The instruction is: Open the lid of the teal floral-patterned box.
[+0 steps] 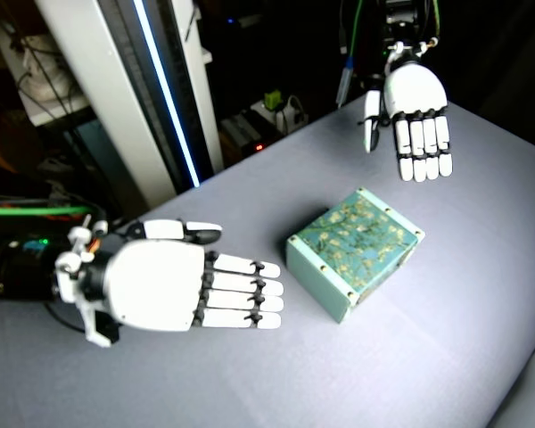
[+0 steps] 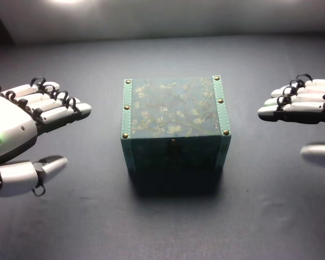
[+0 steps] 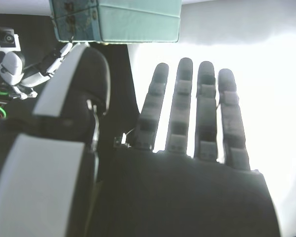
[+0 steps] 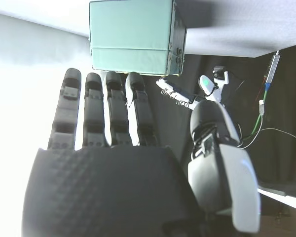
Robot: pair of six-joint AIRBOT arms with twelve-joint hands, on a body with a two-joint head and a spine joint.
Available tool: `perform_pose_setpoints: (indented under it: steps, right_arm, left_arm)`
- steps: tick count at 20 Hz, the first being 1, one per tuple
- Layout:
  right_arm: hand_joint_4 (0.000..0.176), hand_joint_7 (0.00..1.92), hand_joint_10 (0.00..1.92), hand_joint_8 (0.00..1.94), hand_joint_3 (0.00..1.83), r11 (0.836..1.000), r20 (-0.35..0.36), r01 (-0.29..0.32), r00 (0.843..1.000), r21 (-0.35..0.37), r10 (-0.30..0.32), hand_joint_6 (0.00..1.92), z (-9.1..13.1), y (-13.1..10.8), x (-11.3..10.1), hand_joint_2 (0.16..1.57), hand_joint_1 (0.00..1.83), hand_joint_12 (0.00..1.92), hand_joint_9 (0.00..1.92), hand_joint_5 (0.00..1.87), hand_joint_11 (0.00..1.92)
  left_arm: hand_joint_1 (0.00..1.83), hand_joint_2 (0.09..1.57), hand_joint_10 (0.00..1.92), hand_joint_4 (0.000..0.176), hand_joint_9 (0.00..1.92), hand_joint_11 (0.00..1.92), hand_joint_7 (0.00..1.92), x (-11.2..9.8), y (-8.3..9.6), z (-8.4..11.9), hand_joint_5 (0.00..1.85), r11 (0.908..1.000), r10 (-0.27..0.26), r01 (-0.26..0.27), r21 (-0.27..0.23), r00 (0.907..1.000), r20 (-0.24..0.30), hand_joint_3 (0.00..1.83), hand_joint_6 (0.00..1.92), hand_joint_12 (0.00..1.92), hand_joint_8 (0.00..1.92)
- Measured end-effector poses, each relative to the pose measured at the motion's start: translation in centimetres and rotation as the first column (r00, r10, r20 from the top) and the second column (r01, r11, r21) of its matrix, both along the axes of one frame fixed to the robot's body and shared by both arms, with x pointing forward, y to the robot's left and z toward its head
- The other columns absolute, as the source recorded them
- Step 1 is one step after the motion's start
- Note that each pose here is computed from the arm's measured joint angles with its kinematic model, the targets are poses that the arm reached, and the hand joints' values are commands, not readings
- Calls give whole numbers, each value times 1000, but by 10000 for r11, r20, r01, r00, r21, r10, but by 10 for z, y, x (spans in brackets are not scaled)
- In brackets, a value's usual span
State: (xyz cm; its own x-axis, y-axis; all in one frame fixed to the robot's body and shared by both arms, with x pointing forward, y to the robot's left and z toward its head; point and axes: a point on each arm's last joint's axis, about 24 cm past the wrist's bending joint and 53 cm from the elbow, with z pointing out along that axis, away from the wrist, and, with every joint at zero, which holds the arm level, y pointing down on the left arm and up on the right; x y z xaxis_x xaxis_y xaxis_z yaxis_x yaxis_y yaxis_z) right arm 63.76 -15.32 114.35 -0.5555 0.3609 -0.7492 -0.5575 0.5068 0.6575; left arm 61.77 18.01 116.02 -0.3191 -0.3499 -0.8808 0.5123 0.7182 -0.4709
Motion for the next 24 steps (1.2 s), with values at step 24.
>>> perform_pose_setpoints:
  steps: [24]
  right_arm:
    - [0,182,1,0,0,9932,-176,-957,9954,-664,947,0,-23,39,-1,1439,0,728,347,109,191]
  left_arm:
    - [0,1459,14,0,113,84,119,2,-47,-37,108,9840,-1156,1233,1283,9911,-658,3,8,89,12]
